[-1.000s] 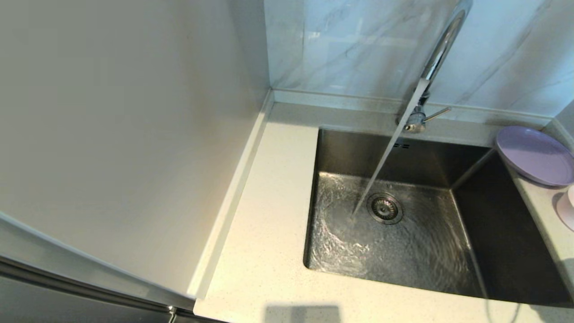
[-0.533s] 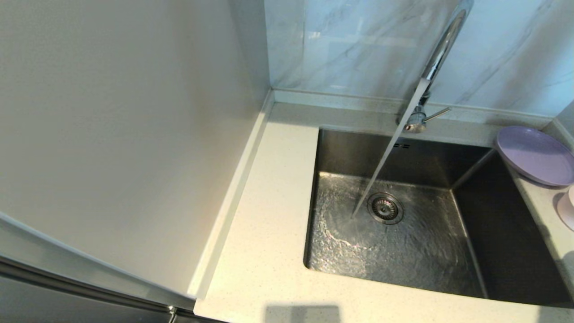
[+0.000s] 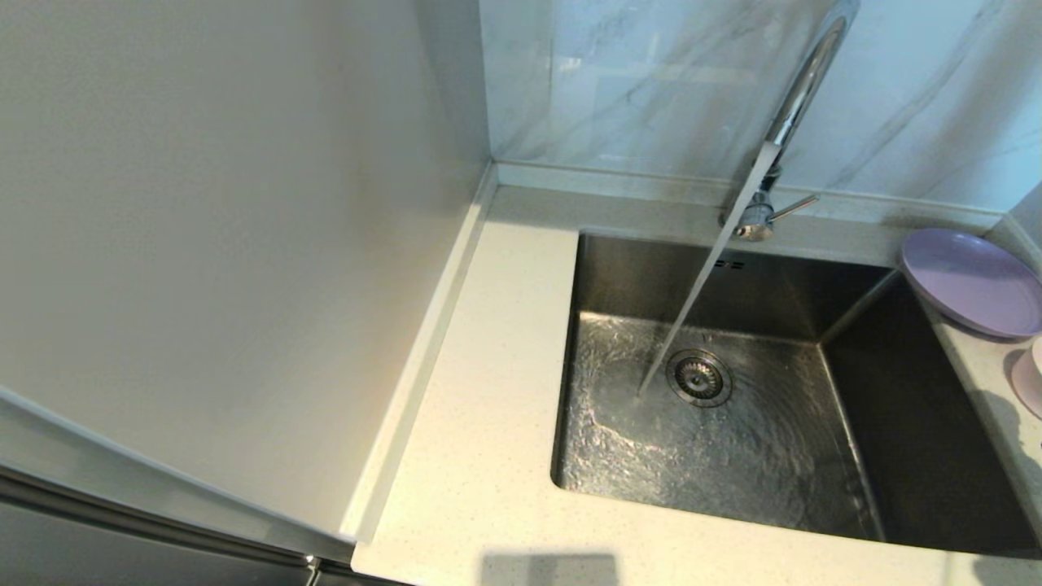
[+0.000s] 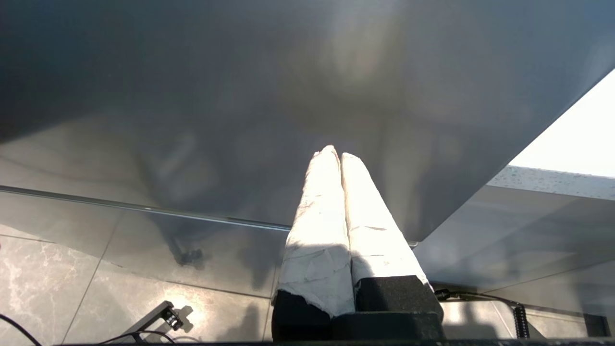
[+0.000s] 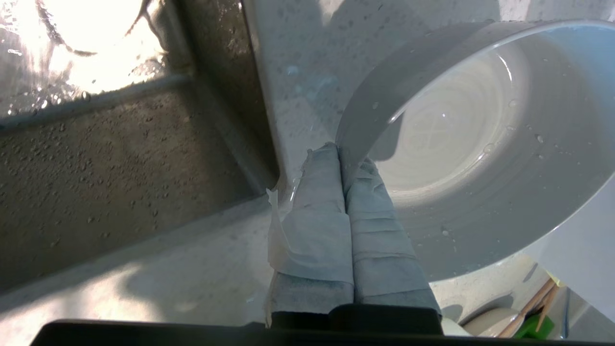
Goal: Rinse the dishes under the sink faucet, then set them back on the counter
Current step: Place the bowl on the table
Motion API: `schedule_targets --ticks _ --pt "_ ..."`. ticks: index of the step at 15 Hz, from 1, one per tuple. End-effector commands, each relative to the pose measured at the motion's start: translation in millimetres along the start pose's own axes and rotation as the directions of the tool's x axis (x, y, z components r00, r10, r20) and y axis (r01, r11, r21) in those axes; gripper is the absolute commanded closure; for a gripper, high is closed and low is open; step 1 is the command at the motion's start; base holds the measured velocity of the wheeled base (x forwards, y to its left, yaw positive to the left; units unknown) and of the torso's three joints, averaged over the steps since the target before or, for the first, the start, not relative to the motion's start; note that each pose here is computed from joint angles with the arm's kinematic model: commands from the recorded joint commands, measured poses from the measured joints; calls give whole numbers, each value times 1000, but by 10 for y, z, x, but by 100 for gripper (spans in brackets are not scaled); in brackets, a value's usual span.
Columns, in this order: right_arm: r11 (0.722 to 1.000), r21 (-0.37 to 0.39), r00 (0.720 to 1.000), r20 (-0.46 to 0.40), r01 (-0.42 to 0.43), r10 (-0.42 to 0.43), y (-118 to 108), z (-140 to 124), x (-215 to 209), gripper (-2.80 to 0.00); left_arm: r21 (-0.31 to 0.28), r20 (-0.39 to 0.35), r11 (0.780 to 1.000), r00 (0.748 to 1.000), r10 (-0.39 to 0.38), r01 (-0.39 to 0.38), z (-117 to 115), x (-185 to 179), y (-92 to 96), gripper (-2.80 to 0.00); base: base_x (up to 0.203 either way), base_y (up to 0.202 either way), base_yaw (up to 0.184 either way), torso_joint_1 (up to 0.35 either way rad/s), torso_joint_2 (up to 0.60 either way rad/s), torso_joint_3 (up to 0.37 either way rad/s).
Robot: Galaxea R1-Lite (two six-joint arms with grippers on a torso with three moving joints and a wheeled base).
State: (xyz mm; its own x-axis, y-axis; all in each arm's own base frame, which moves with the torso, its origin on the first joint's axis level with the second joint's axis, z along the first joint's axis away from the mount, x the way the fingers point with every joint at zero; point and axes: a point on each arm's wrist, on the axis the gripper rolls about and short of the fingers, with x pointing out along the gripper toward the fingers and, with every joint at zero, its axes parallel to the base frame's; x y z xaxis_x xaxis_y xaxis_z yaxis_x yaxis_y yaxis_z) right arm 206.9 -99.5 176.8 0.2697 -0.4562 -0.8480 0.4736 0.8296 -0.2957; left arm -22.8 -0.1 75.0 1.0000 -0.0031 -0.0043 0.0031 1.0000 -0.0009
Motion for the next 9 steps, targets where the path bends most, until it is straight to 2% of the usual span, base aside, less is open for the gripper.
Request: schedule_targets --ticks 1,2,3,9 --pt "1000 -7 1000 -19 5 -5 6 30 91 0 -1 0 1000 1000 0 0 0 0 0 0 0 0 0 0 0 0" --pt "1000 -20 1000 -14 7 -7 -4 36 95 0 -1 0 1000 1000 0 0 0 0 0 0 0 0 0 0 0 0" --pt "1000 -19 1000 -3 10 -10 -17 49 98 -280 -1 0 1000 1000 0 0 0 0 0 0 0 0 0 0 0 0" --pt "999 21 998 65 25 -26 -82 142 76 -280 -1 0 1000 1000 0 0 0 0 0 0 0 0 0 0 0 0"
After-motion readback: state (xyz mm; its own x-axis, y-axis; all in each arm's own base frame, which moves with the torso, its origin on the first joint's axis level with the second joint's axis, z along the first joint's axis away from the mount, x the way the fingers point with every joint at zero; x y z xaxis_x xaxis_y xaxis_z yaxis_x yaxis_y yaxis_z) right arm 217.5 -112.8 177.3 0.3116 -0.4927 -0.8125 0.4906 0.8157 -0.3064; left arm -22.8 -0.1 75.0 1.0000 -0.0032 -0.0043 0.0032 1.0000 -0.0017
